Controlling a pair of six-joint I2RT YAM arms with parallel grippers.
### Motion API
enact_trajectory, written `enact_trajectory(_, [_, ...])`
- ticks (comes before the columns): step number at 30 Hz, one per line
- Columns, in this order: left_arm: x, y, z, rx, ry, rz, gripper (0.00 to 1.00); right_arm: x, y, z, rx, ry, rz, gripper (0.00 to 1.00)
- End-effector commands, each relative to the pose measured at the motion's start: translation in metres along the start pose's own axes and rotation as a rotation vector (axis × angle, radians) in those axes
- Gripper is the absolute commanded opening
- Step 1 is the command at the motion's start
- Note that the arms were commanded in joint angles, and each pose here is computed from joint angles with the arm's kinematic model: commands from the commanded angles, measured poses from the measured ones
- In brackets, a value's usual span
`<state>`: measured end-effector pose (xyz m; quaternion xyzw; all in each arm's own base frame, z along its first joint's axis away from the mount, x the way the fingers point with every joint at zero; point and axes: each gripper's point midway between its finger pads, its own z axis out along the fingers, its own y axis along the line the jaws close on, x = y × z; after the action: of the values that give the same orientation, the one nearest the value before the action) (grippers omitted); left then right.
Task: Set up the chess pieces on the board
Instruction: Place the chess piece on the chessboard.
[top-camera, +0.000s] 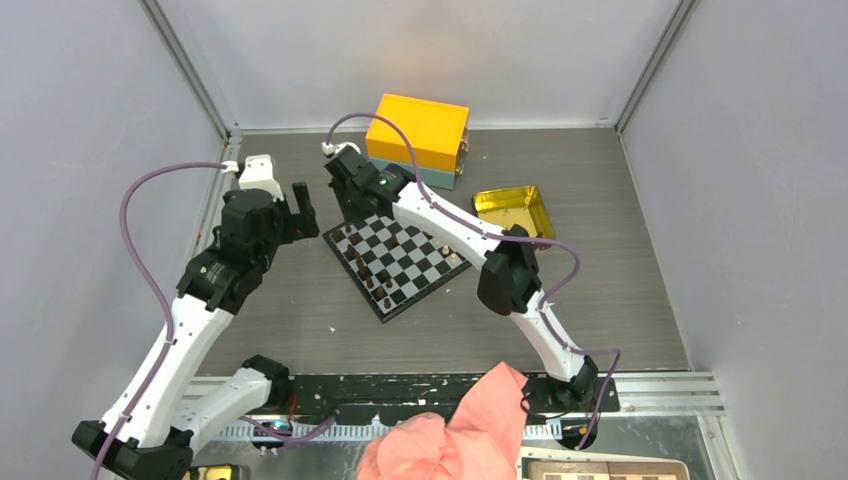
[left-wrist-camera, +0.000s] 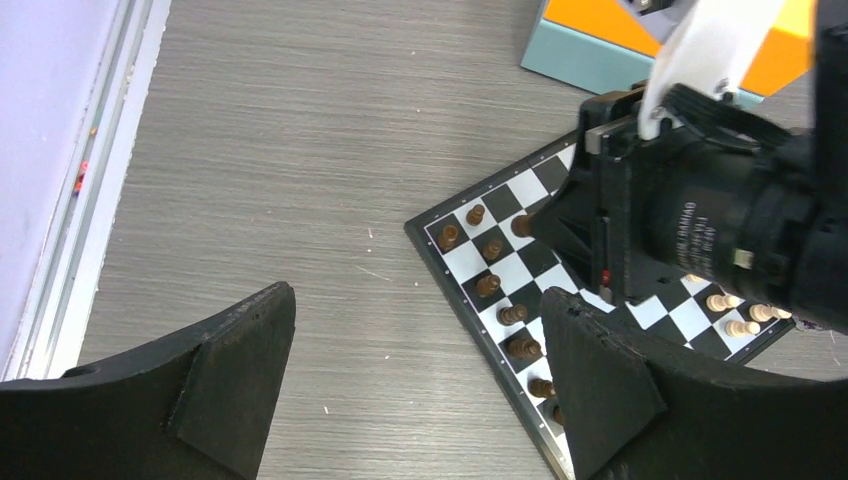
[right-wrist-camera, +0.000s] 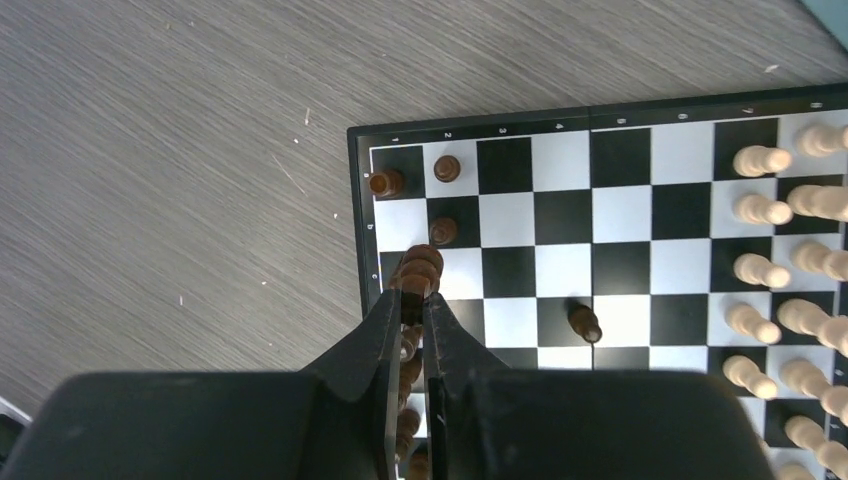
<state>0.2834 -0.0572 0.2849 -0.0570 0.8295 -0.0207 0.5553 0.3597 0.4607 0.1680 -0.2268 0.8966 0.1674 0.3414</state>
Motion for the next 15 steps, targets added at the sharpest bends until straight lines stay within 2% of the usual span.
enact_trajectory(1, [-0.021, 0.002, -0.011, -0.005, -0.062, -0.046, 0.92, -0.009, 0.017, 0.001, -0.065, -0.013, -0.006, 0.01])
enact_trajectory(15, [-0.015, 0.004, -0.015, 0.007, -0.061, -0.048, 0.92, 0.006, 0.037, 0.032, -0.109, 0.024, -0.009, 0.01])
